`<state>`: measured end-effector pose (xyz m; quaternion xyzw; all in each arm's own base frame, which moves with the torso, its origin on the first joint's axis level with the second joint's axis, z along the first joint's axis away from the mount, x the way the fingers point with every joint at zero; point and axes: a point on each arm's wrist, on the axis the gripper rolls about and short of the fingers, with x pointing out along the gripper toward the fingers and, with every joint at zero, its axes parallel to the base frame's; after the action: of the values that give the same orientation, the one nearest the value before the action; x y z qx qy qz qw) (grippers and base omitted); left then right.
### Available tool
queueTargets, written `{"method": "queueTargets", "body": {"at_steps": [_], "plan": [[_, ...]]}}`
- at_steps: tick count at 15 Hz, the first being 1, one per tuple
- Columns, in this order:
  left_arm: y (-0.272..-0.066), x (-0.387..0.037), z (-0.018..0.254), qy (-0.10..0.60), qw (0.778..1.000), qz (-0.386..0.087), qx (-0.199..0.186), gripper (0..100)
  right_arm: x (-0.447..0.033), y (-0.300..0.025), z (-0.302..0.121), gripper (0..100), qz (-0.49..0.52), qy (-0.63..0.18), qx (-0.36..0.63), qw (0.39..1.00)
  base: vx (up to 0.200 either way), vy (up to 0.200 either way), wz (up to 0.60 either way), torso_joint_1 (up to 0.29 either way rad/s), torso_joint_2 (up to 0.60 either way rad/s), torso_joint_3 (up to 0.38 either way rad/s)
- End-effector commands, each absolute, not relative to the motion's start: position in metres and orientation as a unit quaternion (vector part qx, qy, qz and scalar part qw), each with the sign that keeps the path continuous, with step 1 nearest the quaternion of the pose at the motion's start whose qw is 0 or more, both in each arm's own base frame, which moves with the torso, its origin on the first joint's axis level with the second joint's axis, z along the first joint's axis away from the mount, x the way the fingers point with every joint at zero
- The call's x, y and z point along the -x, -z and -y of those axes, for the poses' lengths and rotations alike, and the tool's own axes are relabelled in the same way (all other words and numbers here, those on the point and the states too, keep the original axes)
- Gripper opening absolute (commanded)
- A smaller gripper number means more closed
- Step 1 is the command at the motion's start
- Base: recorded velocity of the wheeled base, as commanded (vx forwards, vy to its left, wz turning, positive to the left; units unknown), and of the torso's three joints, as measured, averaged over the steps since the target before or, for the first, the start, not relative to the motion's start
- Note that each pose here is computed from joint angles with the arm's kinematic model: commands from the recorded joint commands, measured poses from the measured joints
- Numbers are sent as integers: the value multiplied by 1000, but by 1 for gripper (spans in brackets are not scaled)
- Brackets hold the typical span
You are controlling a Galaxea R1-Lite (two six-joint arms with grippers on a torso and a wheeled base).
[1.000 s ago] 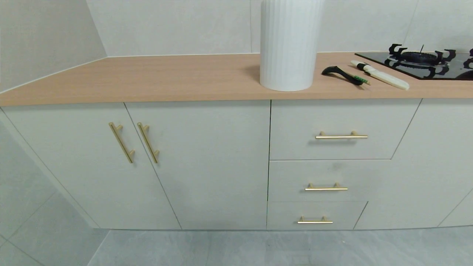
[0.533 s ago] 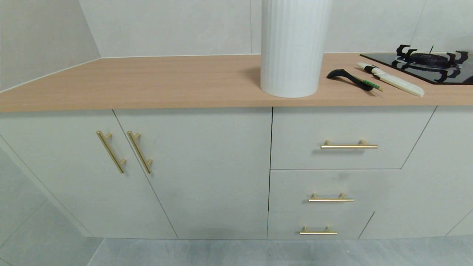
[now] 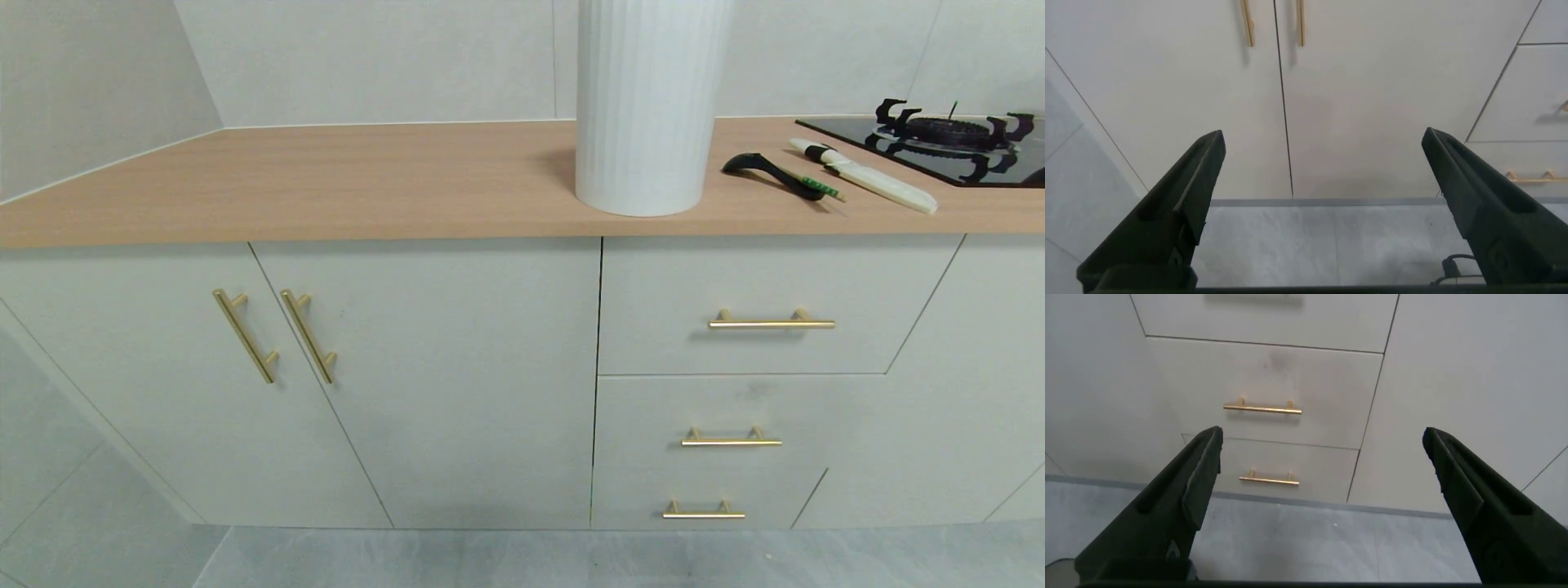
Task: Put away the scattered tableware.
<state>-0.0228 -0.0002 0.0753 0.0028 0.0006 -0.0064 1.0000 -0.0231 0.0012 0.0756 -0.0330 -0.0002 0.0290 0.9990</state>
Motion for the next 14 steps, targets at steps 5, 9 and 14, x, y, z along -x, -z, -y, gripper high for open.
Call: {"method": "queueTargets", "body": {"at_steps": [5, 9, 14], "plan": [[-75, 23, 0, 6, 1000, -1, -3, 100, 8, -137, -3, 100, -33, -105, 16, 994, 0, 0, 0, 0, 0, 0], [-75, 23, 0, 6, 1000, -1, -3, 100, -39, -142, -10, 100, -180, -174, 16, 968, 0, 0, 0, 0, 0, 0], [-75, 23, 0, 6, 1000, -1, -3, 100, -115, -152, -25, 100, -293, -189, 16, 937, 0, 0, 0, 0, 0, 0]]}}
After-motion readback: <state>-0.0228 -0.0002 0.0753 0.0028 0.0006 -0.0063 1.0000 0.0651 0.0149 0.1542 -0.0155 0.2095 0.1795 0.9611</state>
